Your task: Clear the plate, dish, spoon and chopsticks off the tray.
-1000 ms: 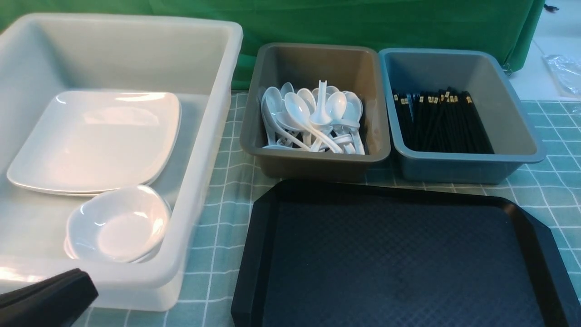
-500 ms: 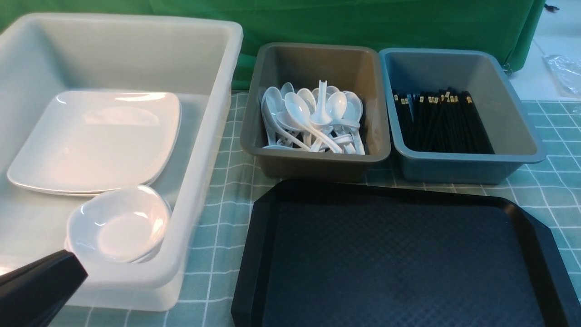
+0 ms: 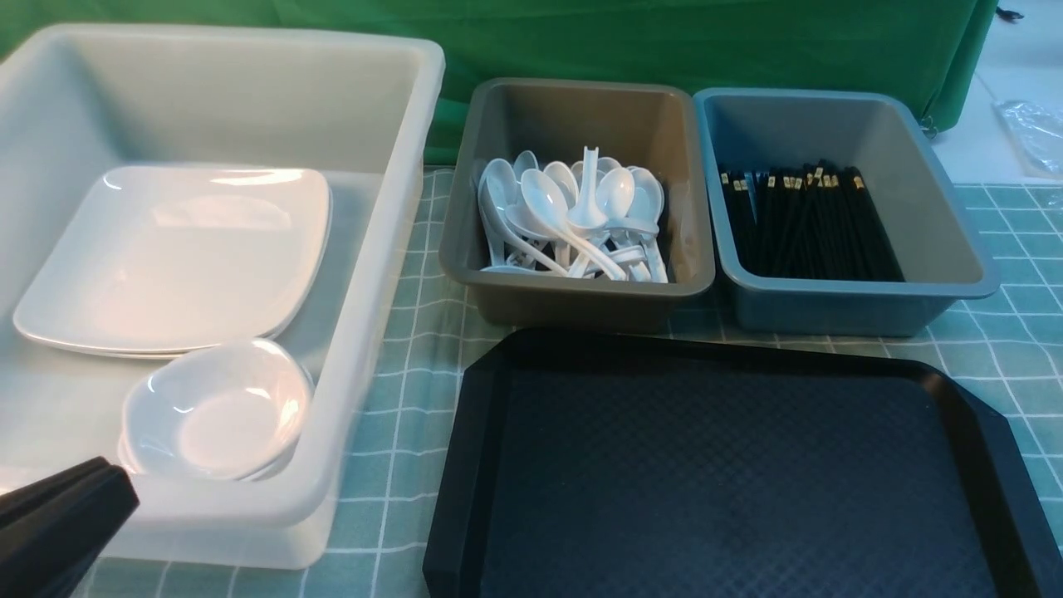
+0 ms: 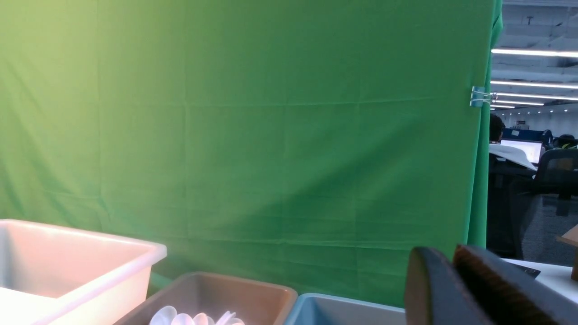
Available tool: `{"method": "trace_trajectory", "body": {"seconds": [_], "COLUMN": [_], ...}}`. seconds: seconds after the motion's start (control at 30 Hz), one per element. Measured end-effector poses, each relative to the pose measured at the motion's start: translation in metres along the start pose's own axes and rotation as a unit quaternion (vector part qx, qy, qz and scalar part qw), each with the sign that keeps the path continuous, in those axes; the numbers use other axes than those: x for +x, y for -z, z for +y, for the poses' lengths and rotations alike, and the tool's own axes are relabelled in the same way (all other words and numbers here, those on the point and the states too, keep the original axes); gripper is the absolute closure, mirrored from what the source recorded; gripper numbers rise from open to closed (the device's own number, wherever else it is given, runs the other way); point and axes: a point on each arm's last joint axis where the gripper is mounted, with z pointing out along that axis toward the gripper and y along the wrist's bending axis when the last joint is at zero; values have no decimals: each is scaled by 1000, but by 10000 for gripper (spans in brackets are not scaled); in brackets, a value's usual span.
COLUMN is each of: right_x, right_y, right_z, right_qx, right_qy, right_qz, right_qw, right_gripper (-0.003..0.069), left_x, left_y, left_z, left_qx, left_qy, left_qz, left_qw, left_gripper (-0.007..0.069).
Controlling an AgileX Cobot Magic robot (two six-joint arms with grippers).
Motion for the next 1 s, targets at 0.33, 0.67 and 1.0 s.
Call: {"method": "trace_trajectory", "body": {"seconds": [0.33,0.67,1.0], "right_x": [0,0,0], "right_y": [0,0,0], "right_z": [0,0,0], "right_qx": [0,0,0], "right_qy": [0,0,0], "right_qz": [0,0,0], "right_qw": [1000,1000,1000], "right_gripper": [524,503,485], "left_x": [32,94,97], "left_y": [2,-7,-9], "left_z": [25,42,40], "left_qx": [-178,-265,-235], "left_qy": [26,54,46], "left_qz": [-19,26,26], "left_qw": [984,962,970], "left_gripper": [614,613,609]}}
